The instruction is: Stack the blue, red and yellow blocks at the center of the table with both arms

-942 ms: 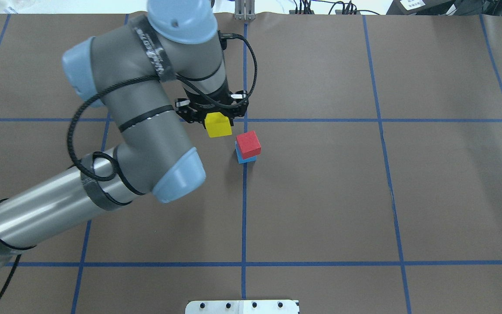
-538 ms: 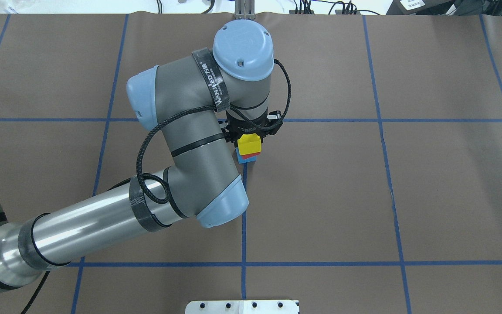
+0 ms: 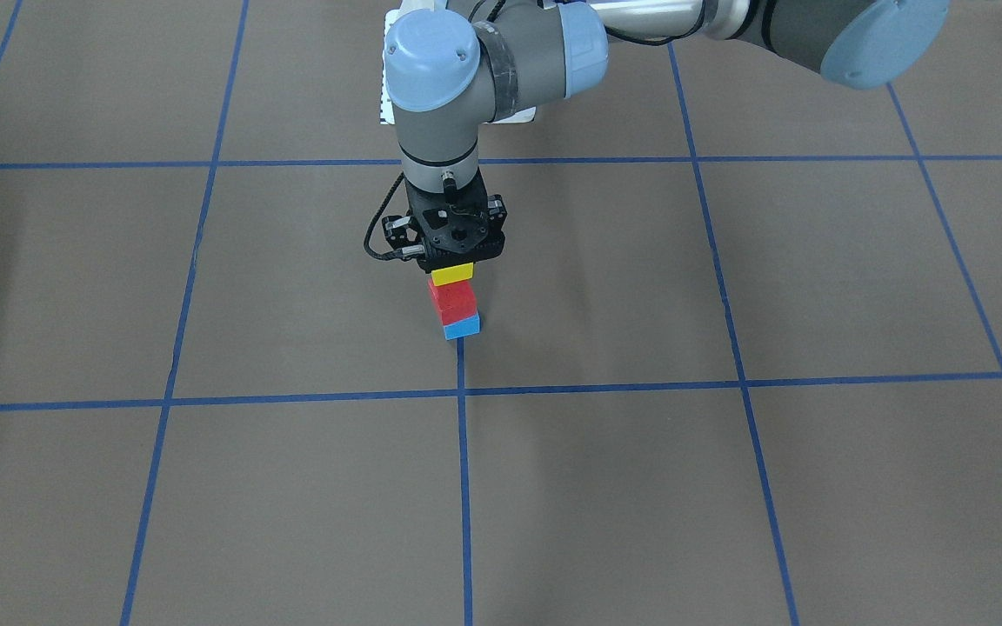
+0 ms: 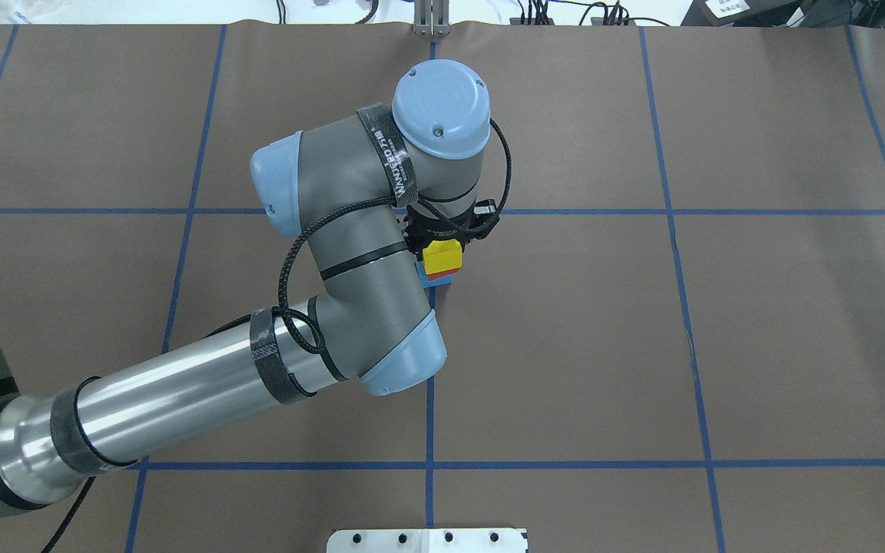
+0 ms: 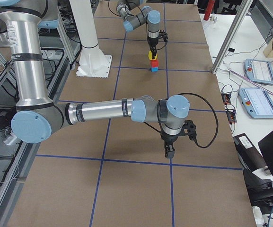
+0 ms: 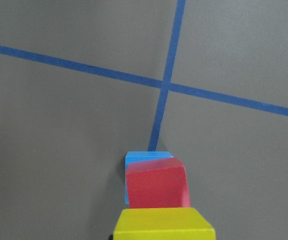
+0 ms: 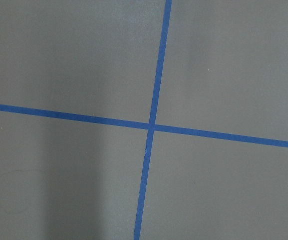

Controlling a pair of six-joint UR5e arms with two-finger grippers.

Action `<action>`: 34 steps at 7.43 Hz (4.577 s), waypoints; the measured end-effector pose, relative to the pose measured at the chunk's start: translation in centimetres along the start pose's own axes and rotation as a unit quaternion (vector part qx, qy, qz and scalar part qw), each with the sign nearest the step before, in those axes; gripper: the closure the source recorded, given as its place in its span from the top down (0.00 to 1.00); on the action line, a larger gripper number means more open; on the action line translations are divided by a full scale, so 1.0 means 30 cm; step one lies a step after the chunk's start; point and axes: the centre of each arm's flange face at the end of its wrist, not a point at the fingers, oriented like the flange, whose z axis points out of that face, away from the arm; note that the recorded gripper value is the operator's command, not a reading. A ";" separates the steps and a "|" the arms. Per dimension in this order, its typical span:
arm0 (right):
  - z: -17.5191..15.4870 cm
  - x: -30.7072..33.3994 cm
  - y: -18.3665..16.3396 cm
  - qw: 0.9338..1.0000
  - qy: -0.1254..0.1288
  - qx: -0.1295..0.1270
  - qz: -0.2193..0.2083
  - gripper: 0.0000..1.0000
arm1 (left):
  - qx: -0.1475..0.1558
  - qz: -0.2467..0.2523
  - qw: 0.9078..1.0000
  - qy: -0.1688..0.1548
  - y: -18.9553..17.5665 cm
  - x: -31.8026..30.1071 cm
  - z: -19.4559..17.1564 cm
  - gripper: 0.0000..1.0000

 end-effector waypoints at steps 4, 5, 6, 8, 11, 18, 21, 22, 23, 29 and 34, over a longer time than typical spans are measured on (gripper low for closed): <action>0.000 0.001 -0.001 1.000 0.000 0.000 0.000 1.00 | 0.010 0.001 1.000 0.001 -0.032 0.005 0.043 0.32; 0.000 0.001 -0.001 1.000 0.000 0.000 0.000 1.00 | 0.011 0.001 1.000 0.001 -0.034 0.005 0.046 0.36; 0.000 0.001 -0.001 1.000 0.000 0.000 0.000 1.00 | 0.011 0.002 1.000 0.002 -0.035 0.005 0.047 0.45; 0.002 0.003 0.000 1.000 0.000 -0.001 0.001 1.00 | 0.011 0.002 1.000 0.002 -0.035 0.005 0.047 0.75; 0.004 0.005 0.000 1.000 0.001 -0.001 0.001 1.00 | 0.011 0.011 1.000 0.000 -0.037 0.002 0.053 0.99; 0.005 0.006 -0.001 1.000 0.000 -0.002 0.002 1.00 | 0.005 0.085 0.996 -0.002 -0.190 -0.152 -0.194 0.99; -0.011 0.028 0.011 1.000 -0.001 0.003 0.007 1.00 | 0.001 0.222 0.975 -0.004 -0.414 -0.851 -0.429 0.99; -0.020 0.043 0.018 1.000 -0.001 0.006 0.010 1.00 | -0.003 0.270 0.963 -0.011 -0.523 -1.161 -0.469 0.99; -0.023 0.054 0.023 1.000 -0.001 0.006 0.012 1.00 | -0.006 0.305 0.952 -0.024 -0.616 -1.453 -0.498 0.99; 0.001 0.106 0.085 1.000 -0.001 0.000 0.025 1.00 | -0.030 0.284 0.957 -0.056 -0.698 -2.571 -0.275 0.99; 0.010 0.117 0.105 1.000 -0.001 -0.002 0.029 1.00 | -0.025 0.232 0.972 -0.028 -0.518 -2.784 -0.270 1.00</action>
